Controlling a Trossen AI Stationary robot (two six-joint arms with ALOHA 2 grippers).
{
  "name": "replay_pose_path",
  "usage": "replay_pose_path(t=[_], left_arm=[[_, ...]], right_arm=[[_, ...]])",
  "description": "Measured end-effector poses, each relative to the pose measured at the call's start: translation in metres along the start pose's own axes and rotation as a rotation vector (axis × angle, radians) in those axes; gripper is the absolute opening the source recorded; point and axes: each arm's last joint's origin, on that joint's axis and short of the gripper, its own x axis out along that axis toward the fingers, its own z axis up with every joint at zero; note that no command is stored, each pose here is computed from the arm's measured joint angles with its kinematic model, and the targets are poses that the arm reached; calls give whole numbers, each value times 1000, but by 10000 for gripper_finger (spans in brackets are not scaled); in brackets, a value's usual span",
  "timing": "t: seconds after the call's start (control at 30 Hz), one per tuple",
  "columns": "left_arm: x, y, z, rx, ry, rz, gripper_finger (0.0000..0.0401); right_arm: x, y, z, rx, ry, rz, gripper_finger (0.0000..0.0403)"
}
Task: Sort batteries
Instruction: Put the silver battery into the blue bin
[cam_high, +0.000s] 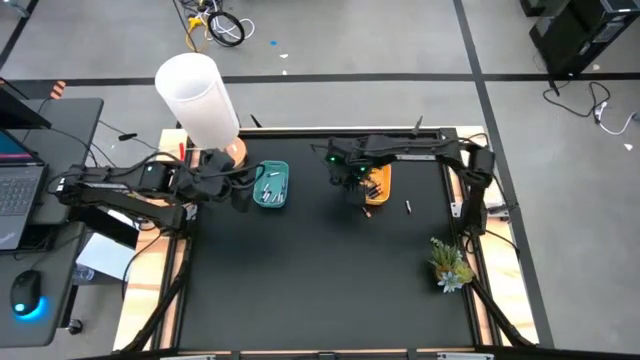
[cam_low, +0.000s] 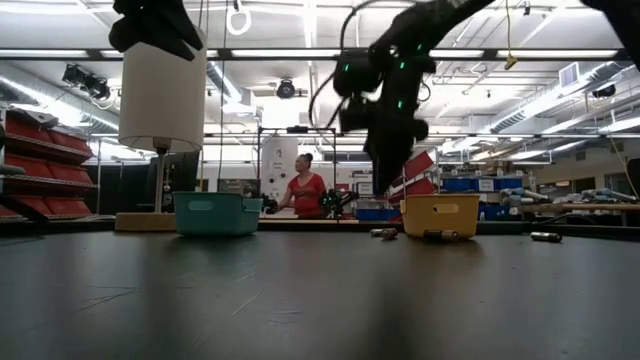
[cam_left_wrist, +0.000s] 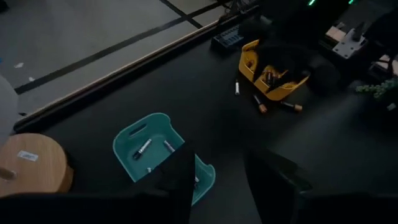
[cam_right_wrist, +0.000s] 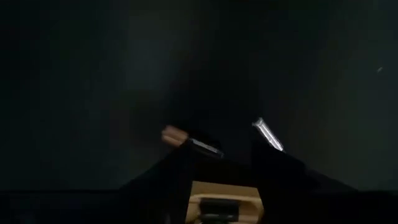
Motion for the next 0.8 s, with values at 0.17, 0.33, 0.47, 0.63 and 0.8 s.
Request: replay_pose_path(t=[0.17,0.33,0.47,0.63,0.8], left_arm=[[-2,-3,-2,-39,5,-19,147],[-4,-5,-4,-54,11,-40,147],[-4,-6,-4,-54,8,-37,147],[-4,-5,-4,-51,1,-29,147],[-4,-5,-4,-53,1,-29,147]], right_arm=[[24,-9,-2,-46,67,-27,169],[23,-21,-2,-55,32,-56,164],[26,-33,-1,-70,-7,-80,163],[35,-39,-2,-90,-7,-63,163],[46,-37,-8,-127,26,-30,161]])
